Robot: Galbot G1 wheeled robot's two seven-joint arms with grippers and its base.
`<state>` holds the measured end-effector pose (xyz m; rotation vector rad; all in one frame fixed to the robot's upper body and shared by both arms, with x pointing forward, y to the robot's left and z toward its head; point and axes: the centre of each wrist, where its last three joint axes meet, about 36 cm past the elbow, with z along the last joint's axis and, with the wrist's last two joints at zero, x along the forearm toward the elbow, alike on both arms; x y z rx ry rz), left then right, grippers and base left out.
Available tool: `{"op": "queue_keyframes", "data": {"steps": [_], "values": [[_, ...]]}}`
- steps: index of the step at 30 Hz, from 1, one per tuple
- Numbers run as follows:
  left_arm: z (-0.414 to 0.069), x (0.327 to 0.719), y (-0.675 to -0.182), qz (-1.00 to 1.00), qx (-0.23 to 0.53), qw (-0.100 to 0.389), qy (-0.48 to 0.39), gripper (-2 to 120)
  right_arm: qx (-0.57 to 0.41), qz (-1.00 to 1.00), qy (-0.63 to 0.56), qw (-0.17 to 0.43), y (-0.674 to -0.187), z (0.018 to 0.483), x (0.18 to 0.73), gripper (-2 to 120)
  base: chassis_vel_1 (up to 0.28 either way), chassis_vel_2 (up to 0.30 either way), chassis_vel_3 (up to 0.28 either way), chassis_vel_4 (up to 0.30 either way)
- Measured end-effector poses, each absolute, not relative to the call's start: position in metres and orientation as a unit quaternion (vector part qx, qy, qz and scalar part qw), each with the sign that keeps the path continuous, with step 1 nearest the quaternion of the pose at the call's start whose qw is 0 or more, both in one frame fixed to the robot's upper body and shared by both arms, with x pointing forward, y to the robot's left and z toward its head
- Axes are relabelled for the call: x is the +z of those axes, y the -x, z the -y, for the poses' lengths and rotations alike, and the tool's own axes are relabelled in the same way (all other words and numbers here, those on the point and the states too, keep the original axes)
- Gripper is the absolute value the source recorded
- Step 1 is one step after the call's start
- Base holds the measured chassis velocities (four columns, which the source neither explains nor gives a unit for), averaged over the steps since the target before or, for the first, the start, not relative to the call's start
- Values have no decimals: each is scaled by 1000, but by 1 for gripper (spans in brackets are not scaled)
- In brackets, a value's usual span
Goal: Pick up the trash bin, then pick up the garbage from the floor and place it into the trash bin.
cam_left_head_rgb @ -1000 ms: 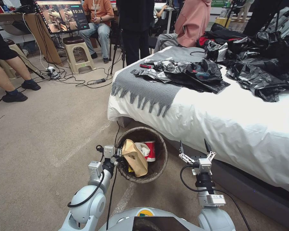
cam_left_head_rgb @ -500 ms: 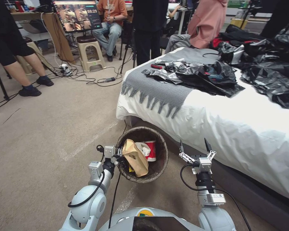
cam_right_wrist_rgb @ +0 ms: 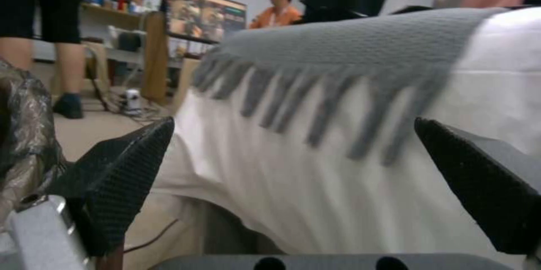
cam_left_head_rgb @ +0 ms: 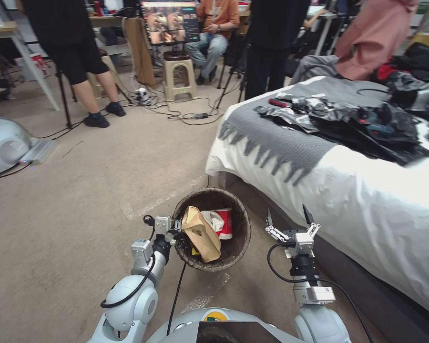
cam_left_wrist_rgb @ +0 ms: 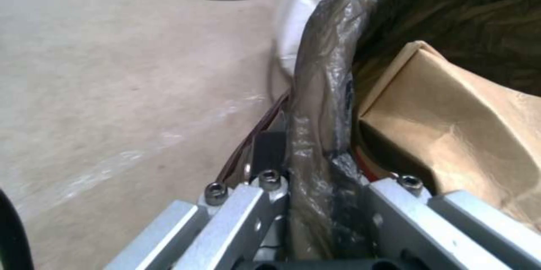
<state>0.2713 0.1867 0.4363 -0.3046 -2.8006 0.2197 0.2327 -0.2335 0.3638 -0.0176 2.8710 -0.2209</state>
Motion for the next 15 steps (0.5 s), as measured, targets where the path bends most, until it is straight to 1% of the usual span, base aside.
{"op": "queue_keyframes", "data": {"steps": [15], "values": [[-187,437,-271,979,77,157,105,0,-76,-988,8,133,-234,234,364,100,117,126,125,123]]}}
